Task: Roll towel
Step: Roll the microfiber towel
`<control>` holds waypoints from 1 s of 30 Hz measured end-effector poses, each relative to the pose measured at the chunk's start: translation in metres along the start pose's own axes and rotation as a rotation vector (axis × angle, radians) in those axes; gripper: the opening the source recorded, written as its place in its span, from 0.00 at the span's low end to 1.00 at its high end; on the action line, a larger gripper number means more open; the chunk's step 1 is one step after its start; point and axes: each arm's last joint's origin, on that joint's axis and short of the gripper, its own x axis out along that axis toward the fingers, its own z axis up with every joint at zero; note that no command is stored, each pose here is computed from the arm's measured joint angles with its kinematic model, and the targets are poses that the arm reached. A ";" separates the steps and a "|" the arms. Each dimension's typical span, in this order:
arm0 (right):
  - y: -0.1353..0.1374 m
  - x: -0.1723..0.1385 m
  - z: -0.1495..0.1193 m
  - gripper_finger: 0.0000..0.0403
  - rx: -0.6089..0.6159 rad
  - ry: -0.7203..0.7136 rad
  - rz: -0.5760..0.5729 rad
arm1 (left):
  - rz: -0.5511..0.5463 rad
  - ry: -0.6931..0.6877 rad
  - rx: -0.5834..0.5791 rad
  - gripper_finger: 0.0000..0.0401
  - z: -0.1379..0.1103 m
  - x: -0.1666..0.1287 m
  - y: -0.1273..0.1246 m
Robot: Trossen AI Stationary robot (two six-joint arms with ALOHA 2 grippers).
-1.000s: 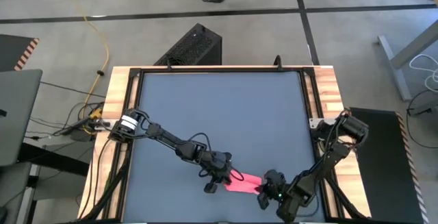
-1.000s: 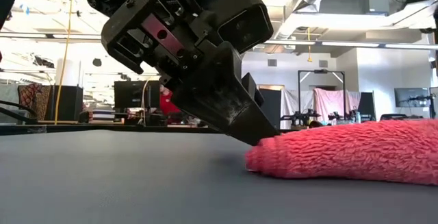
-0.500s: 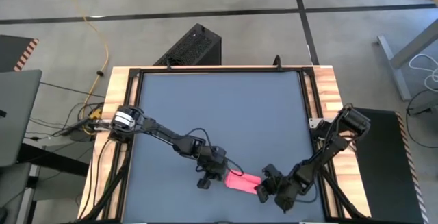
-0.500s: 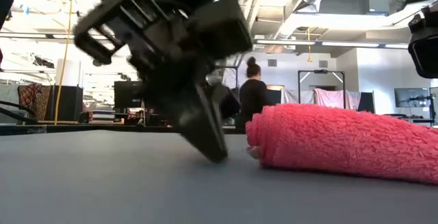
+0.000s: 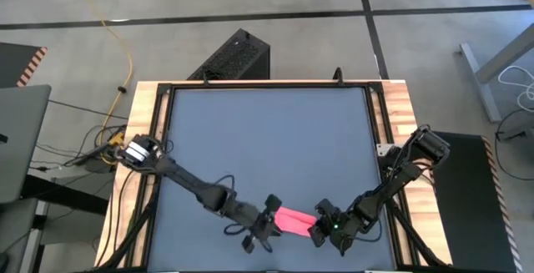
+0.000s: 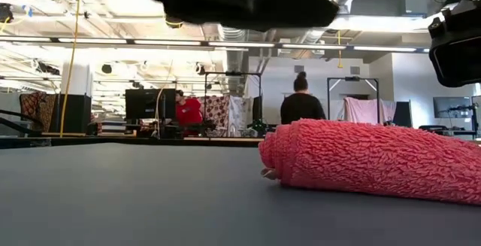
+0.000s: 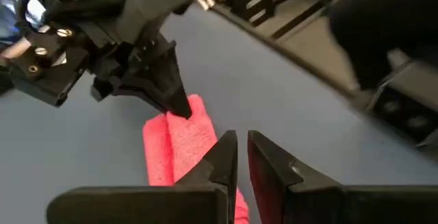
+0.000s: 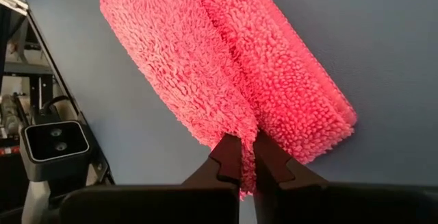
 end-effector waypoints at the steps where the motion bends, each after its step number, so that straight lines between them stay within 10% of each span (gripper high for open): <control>1: 0.000 0.000 0.001 0.08 -0.006 0.001 0.001 | 0.031 0.001 0.033 0.07 -0.001 0.003 -0.006; 17: 0.001 0.001 0.002 0.08 -0.018 0.011 0.006 | 0.176 0.144 0.176 0.53 -0.032 0.038 -0.009; 30: 0.001 0.001 0.002 0.08 -0.022 0.008 0.008 | 0.122 0.182 0.035 0.56 -0.040 0.040 -0.012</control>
